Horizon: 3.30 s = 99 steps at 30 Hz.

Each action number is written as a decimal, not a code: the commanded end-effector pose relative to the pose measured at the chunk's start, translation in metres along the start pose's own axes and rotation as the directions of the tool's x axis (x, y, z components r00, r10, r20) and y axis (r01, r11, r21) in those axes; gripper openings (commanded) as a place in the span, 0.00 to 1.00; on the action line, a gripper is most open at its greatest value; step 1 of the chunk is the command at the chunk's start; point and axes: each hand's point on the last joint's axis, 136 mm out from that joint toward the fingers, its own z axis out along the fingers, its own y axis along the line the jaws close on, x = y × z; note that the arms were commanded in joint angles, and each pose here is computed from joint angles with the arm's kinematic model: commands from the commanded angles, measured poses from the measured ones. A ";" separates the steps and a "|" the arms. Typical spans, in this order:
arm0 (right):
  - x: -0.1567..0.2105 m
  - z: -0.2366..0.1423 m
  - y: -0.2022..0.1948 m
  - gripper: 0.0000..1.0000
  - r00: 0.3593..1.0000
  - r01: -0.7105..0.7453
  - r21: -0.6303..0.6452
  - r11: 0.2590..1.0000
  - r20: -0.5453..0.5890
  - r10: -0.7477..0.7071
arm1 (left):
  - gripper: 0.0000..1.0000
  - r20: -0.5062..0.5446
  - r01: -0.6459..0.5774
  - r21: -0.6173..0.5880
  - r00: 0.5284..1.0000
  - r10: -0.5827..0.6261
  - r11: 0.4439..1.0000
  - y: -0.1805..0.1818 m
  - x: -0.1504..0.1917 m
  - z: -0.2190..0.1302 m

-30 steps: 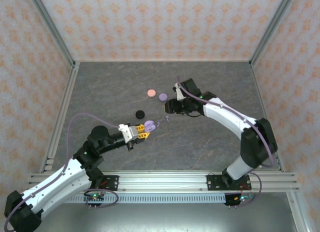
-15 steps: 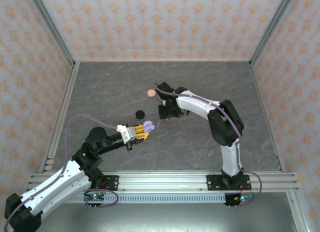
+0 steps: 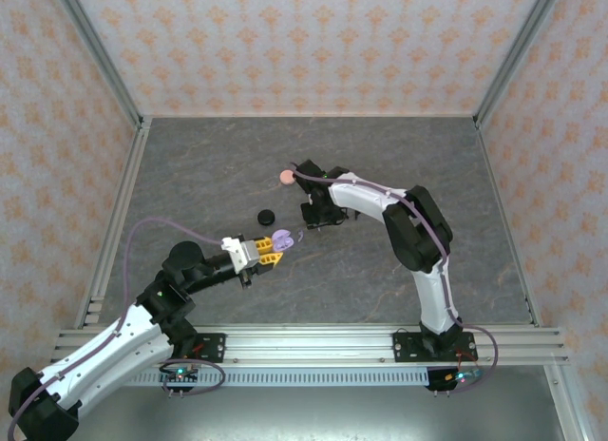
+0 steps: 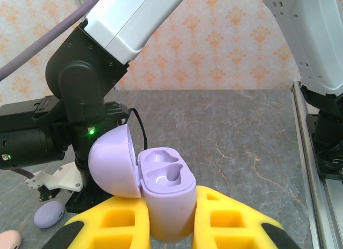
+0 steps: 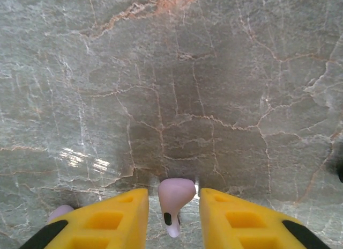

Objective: Insert wireless bluetooth earbuds into charging case

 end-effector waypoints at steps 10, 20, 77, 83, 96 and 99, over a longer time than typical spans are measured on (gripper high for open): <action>-0.001 0.017 -0.001 0.26 1.000 -0.011 0.015 1.000 -0.003 0.011 | 0.00 0.012 0.004 0.019 1.000 -0.004 1.000 -0.005 -0.001 0.000; -0.014 -0.008 -0.001 0.20 0.994 -0.023 -0.006 1.000 0.106 0.024 | 0.00 0.013 0.013 0.016 1.000 -0.014 1.000 -0.005 0.001 0.001; 0.045 -0.228 0.079 0.18 0.730 0.194 -0.536 0.821 0.638 0.244 | 0.00 0.053 0.188 -0.087 0.982 -0.184 0.978 0.039 0.002 0.054; 0.049 -0.222 0.080 0.18 0.744 0.193 -0.537 0.821 0.626 0.234 | 0.00 0.055 0.188 -0.089 0.982 -0.183 0.978 0.039 0.001 0.053; 0.057 -0.210 0.084 0.19 0.777 0.193 -0.550 0.813 0.591 0.215 | 0.00 0.052 0.189 -0.085 0.981 -0.185 0.978 0.038 0.003 0.054; 0.057 -0.206 0.087 0.24 0.789 0.193 -0.550 0.813 0.579 0.205 | 0.00 0.054 0.188 -0.080 0.981 -0.185 0.979 0.037 0.002 0.054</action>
